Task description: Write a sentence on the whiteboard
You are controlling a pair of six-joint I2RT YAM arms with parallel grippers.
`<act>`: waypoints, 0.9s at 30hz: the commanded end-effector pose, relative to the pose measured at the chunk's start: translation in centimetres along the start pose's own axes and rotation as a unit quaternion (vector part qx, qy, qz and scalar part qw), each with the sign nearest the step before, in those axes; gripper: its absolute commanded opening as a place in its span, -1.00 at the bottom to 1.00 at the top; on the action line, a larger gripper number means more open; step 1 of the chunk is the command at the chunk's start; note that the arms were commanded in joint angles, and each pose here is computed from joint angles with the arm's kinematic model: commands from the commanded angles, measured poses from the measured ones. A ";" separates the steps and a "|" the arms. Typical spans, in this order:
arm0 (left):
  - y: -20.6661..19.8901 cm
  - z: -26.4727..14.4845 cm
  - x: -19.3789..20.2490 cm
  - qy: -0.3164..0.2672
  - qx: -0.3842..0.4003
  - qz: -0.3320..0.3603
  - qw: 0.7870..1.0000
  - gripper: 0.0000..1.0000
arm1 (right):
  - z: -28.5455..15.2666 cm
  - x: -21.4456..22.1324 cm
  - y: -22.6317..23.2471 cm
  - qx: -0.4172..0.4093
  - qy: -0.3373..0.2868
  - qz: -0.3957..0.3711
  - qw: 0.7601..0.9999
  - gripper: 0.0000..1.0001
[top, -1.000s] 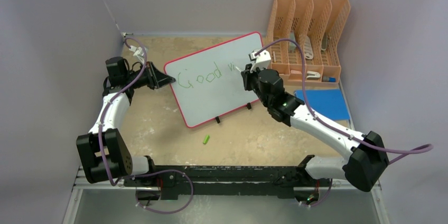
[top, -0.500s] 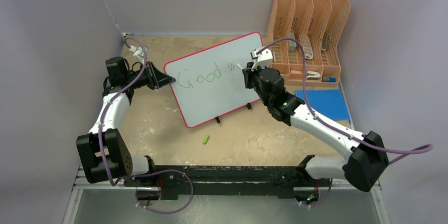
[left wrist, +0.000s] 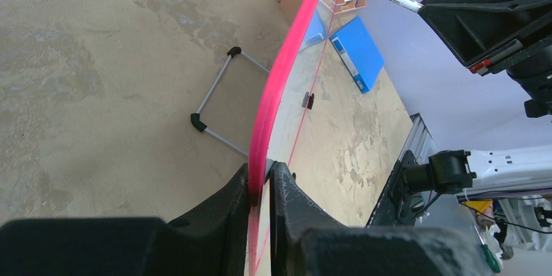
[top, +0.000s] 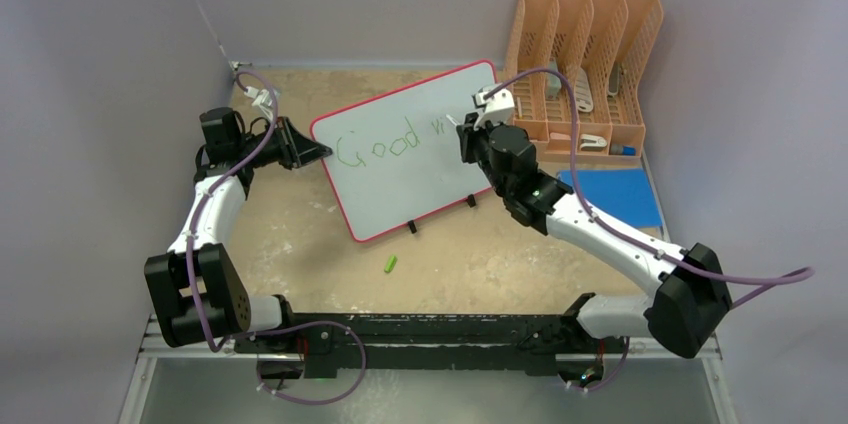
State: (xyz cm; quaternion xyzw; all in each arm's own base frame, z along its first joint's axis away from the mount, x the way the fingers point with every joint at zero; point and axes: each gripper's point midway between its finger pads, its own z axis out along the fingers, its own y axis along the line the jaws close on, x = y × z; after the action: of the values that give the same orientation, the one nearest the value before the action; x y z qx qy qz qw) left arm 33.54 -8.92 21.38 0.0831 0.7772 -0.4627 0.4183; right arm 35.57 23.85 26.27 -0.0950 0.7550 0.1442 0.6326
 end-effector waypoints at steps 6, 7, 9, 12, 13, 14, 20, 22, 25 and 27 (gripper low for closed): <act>0.3 0.3 -0.1 0.002 -0.019 0.013 1.000 -1.00 | 0.4 -4.6 0.3 -0.001 -0.061 0.011 0.998 -1.00; 0.3 0.3 -0.1 0.002 -0.019 0.013 1.000 -1.00 | 0.5 -4.5 0.4 -0.001 -0.060 0.011 0.998 -1.00; 0.3 0.3 -0.1 0.002 -0.019 0.013 1.000 -1.00 | 0.7 -4.5 0.4 -0.002 -0.059 0.010 0.998 -1.00; 0.3 0.3 0.0 0.003 -0.018 0.012 1.000 -1.00 | 0.8 -4.6 0.4 -0.001 -0.062 0.009 0.998 -1.00; 0.3 0.3 0.0 0.003 -0.018 0.012 1.000 -1.00 | 0.9 -4.6 0.4 -0.001 -0.062 0.010 0.998 -1.00; 0.3 0.3 0.0 0.003 -0.018 0.012 1.000 -1.00 | 1.0 -4.7 0.4 0.000 -0.063 0.010 0.998 -1.00; 0.3 0.3 -0.1 0.003 -0.018 0.013 1.000 -1.00 | 1.4 -4.6 0.4 0.002 -0.061 0.006 0.998 -1.00; 0.3 0.3 -0.1 0.003 -0.018 0.013 1.000 -1.00 | 1.6 -4.5 0.3 0.003 -0.059 0.006 0.998 -1.00; 0.3 0.3 -0.1 0.002 -0.018 0.013 1.000 -1.00 | 1.8 -4.0 0.3 0.004 -0.053 0.005 0.999 -1.00; 0.2 0.3 -0.1 0.002 -0.018 0.014 1.000 -1.00 | 1.9 -3.7 0.3 0.004 -0.049 0.004 0.999 -1.00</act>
State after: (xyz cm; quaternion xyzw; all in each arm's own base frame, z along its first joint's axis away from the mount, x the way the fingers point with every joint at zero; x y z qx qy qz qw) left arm 33.54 -8.92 21.38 0.0830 0.7773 -0.4626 0.4183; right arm 37.17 24.38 26.43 -0.0966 0.7502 0.1355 0.6399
